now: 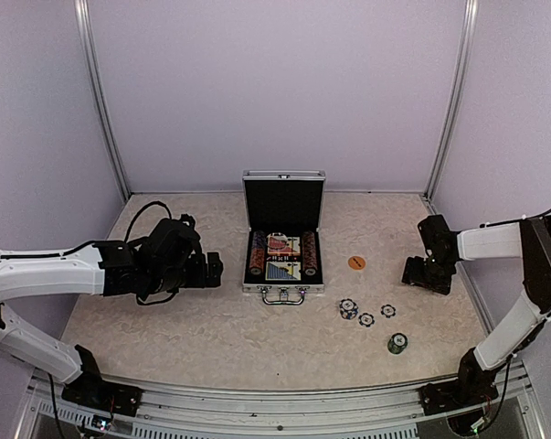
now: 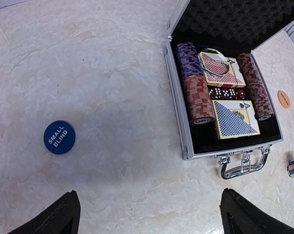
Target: Pack up texas hold em set
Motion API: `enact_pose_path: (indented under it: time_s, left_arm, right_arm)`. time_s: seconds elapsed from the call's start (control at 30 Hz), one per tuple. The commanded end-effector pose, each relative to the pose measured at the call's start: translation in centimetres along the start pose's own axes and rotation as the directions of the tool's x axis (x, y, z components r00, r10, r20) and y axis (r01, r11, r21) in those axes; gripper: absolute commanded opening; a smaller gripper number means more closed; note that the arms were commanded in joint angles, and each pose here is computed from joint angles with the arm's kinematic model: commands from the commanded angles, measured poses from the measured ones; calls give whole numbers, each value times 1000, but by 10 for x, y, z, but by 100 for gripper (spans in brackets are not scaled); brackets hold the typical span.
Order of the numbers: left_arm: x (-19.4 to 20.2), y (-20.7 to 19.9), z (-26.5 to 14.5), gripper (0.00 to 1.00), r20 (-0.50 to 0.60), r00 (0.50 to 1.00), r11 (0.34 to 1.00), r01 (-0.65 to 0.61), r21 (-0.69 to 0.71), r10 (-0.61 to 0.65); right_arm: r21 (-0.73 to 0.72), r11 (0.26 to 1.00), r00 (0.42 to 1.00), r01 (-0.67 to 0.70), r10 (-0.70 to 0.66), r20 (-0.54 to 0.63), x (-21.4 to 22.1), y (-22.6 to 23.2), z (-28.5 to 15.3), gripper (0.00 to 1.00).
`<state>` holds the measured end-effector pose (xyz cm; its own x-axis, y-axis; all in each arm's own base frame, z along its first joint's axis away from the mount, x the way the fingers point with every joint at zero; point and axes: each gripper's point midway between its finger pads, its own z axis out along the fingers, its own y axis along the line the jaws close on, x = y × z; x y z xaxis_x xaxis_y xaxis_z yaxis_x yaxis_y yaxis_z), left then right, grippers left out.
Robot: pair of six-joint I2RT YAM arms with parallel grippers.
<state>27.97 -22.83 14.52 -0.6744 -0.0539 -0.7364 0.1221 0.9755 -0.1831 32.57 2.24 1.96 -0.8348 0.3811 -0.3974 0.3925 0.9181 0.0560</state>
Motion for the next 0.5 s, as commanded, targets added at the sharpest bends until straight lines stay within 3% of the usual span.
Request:
enact_pose_path:
  time_s: [0.0, 0.47]
  left_arm:
    - [2, -4, 2, 99, 1, 1000, 1000, -2, 17, 2]
    - [4, -3, 3, 99, -3, 1000, 1000, -5, 14, 6]
  right_arm:
    - [29, 999, 998, 15, -13, -69, 24, -5, 5, 87]
    - [50, 998, 997, 39, -36, -62, 23, -2, 4, 81]
